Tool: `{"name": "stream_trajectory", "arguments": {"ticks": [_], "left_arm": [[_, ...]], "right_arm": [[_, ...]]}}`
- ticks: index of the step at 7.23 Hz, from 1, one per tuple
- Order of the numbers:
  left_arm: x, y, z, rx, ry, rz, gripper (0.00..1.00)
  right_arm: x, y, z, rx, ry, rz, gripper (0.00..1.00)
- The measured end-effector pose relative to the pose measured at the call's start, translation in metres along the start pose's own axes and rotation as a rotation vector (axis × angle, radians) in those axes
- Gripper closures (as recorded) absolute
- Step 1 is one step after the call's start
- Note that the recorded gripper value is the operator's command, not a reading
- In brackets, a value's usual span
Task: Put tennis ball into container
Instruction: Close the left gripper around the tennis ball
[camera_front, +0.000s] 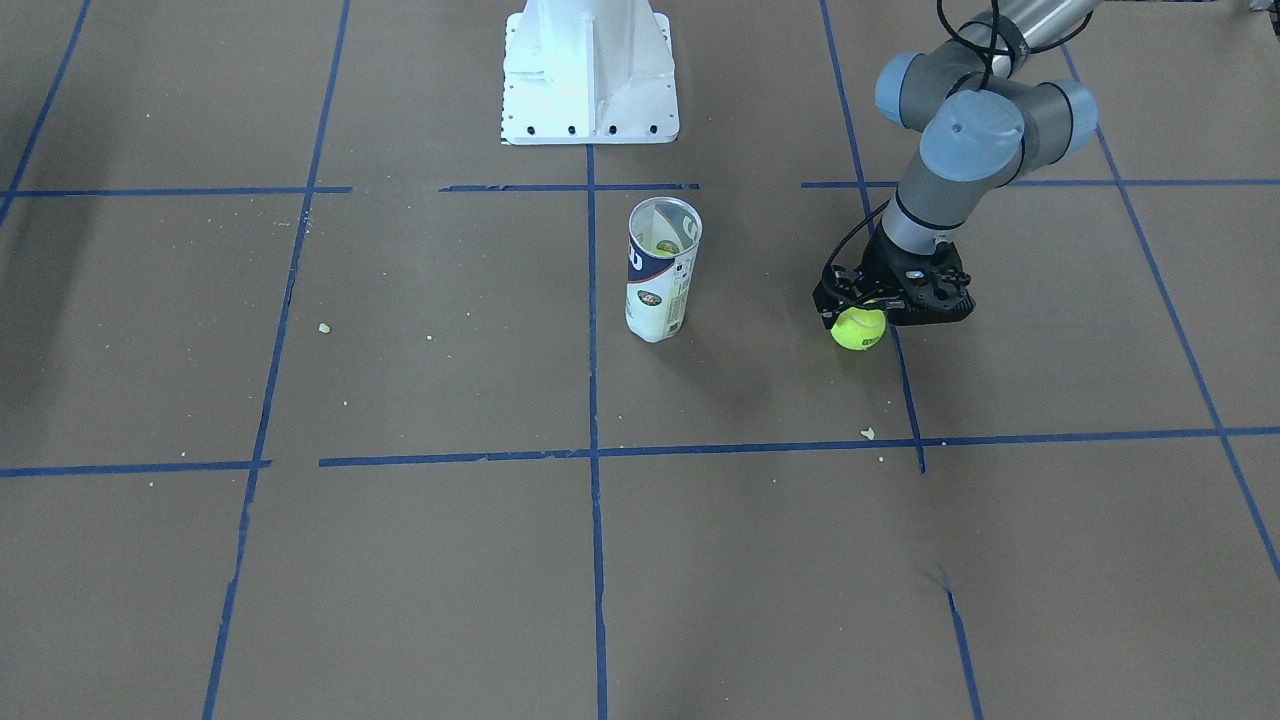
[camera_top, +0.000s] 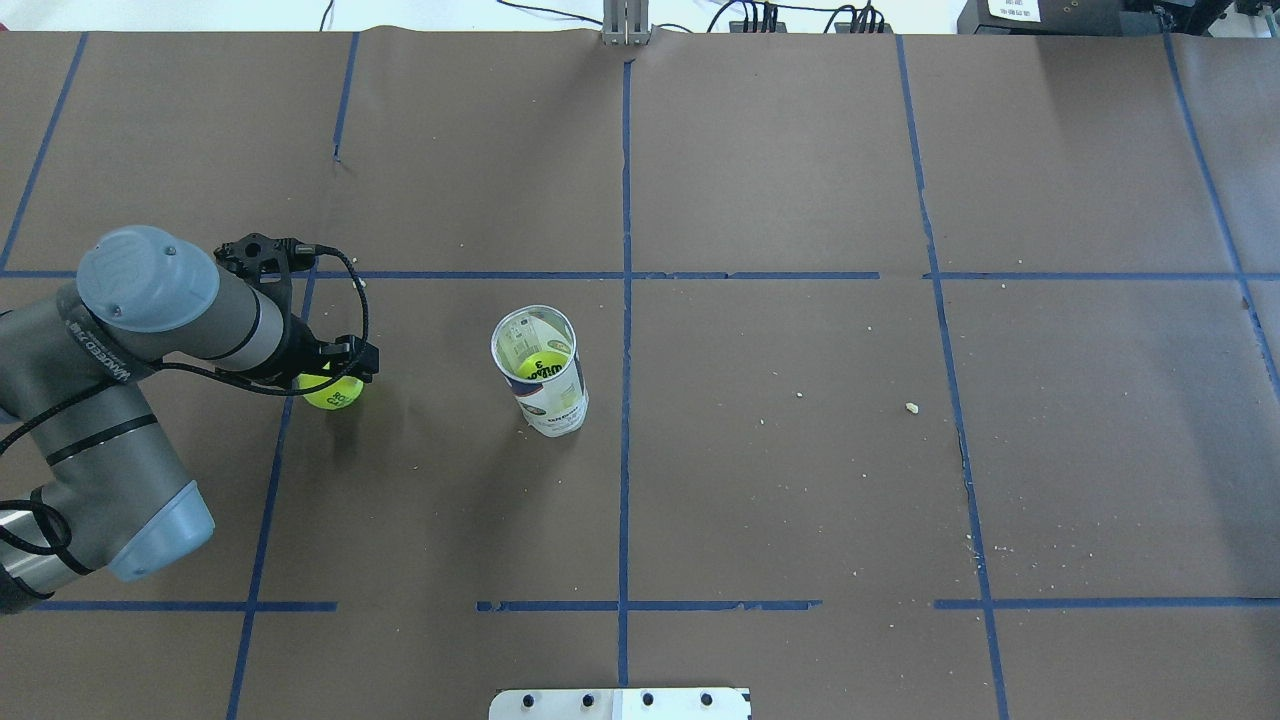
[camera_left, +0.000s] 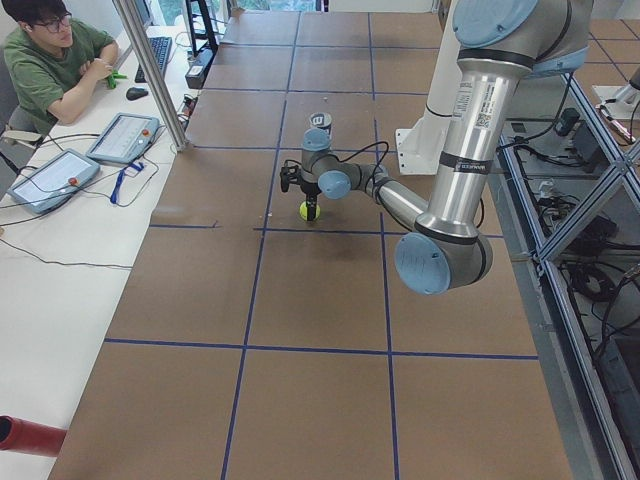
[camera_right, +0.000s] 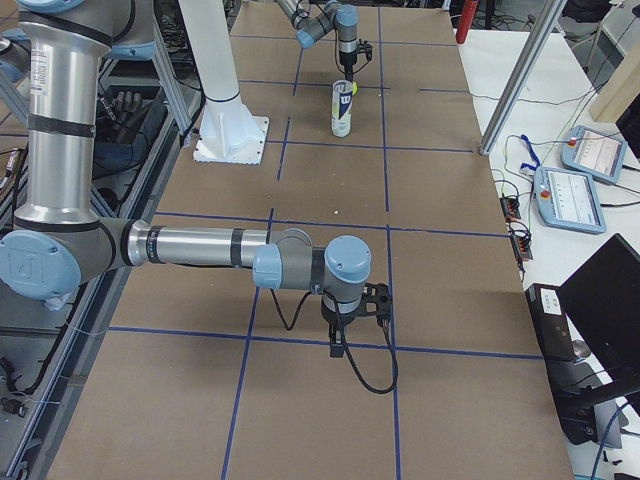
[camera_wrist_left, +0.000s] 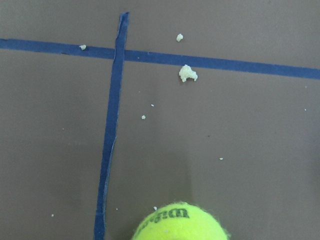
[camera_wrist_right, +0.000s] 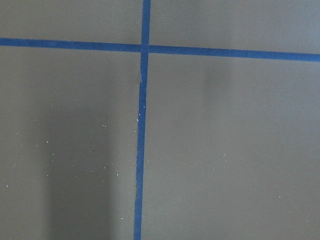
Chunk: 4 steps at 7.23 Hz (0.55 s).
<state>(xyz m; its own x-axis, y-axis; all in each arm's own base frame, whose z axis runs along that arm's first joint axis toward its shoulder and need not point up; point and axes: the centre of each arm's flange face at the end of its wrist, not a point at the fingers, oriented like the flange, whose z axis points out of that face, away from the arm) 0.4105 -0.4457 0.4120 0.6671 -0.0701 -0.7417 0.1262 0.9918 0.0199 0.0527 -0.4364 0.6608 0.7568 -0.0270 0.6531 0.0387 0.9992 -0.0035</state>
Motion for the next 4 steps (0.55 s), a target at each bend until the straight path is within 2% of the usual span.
{"name": "stream_trajectory", "arguments": {"ticks": [1, 2, 3, 4], "left_arm": [[-0.0004, 0.0007, 0.0034, -0.004, -0.004, 0.000, 0.49], [-0.0007, 0.0016, 0.0067, -0.009, -0.008, 0.000, 0.70], [0.0001, 0.0024, 0.0071, -0.010, -0.007, 0.001, 0.83], [0.0037, 0.0036, 0.0012, -0.008, 0.003, 0.004, 0.89]], "right_arm": [[0.0000, -0.0001, 0.0000, 0.000, 0.000, 0.000, 0.00], [0.0000, -0.0001, 0.0000, 0.000, 0.000, 0.000, 0.00], [-0.0001, -0.0001, -0.0001, 0.000, 0.000, 0.000, 0.00], [-0.0001, -0.0001, -0.0001, 0.000, 0.000, 0.000, 0.00]]}}
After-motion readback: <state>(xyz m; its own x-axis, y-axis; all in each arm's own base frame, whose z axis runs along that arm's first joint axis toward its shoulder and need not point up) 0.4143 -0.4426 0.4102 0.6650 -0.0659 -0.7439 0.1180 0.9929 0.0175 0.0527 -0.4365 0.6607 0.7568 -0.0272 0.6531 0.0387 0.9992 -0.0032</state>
